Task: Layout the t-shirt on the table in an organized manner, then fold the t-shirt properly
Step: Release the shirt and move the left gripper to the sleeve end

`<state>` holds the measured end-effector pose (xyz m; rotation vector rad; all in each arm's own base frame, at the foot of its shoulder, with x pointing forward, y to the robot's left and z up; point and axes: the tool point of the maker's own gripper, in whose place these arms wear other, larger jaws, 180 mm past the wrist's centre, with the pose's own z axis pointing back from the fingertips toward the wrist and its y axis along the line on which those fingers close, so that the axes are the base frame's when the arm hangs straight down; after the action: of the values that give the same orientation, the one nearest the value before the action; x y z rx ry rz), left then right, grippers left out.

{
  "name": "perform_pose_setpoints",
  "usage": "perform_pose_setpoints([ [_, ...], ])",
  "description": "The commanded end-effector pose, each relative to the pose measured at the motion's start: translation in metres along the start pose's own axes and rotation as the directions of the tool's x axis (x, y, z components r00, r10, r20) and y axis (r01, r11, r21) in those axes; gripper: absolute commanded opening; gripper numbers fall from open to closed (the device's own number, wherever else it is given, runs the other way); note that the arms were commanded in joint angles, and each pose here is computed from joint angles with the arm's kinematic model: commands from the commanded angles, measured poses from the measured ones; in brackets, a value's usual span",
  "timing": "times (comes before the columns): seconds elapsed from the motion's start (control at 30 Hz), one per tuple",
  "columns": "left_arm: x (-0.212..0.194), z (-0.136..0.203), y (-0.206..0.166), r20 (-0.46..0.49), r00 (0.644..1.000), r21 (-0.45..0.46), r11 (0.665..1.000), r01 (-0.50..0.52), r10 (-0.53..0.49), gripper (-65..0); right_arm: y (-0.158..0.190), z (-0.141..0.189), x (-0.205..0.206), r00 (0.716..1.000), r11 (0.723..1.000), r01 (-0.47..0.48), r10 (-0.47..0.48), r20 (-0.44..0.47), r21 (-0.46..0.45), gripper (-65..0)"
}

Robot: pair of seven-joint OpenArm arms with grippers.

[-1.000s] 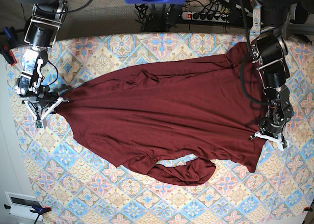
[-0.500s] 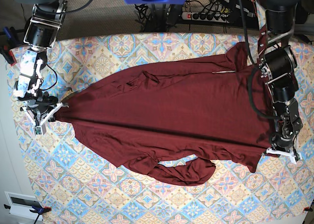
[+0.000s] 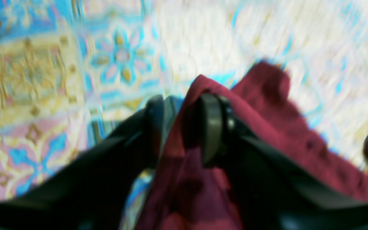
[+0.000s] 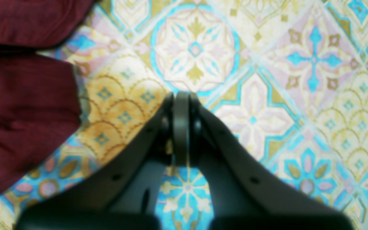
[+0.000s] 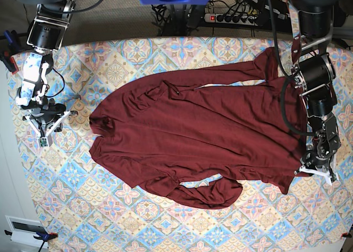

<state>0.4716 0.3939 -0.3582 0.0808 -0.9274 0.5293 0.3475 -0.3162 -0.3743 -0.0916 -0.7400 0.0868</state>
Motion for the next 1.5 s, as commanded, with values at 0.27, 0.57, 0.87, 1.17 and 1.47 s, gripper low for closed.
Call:
perform_pose_setpoints([
  [0.27, 0.034, 0.039, 0.043, 0.090, 0.996, 0.014, 1.000, -0.006, 0.004, -34.8, -0.011, 0.006, 0.022, 0.998, 1.000, -0.009, 0.010, 0.060, -0.021, -65.0],
  [0.57, -0.015, 0.119, 0.047, 0.053, 0.995, -0.080, 0.993, 0.091, -0.087, -34.7, -0.006, 0.013, 0.024, 0.997, 0.999, -0.037, 0.038, 0.074, -0.022, -65.0],
  [0.87, -0.084, 0.209, 0.044, -0.084, 0.986, -0.215, 0.969, 0.125, -0.146, -34.7, 0.019, 0.008, 0.023, 0.993, 0.995, -0.099, 0.097, 0.068, 0.024, -65.0],
  [1.17, -0.158, 0.248, 0.061, -0.236, 0.967, -0.197, 0.979, 0.051, -0.098, -34.7, 0.026, 0.006, 0.022, 0.994, 0.995, -0.089, 0.086, 0.070, 0.038, -64.5],
  [1.47, -0.199, 0.236, 0.053, -0.330, 0.943, -0.197, 0.980, -0.036, -0.031, -34.7, 0.040, 0.007, 0.011, 0.995, 0.994, -0.086, 0.083, 0.064, 0.060, -57.8],
])
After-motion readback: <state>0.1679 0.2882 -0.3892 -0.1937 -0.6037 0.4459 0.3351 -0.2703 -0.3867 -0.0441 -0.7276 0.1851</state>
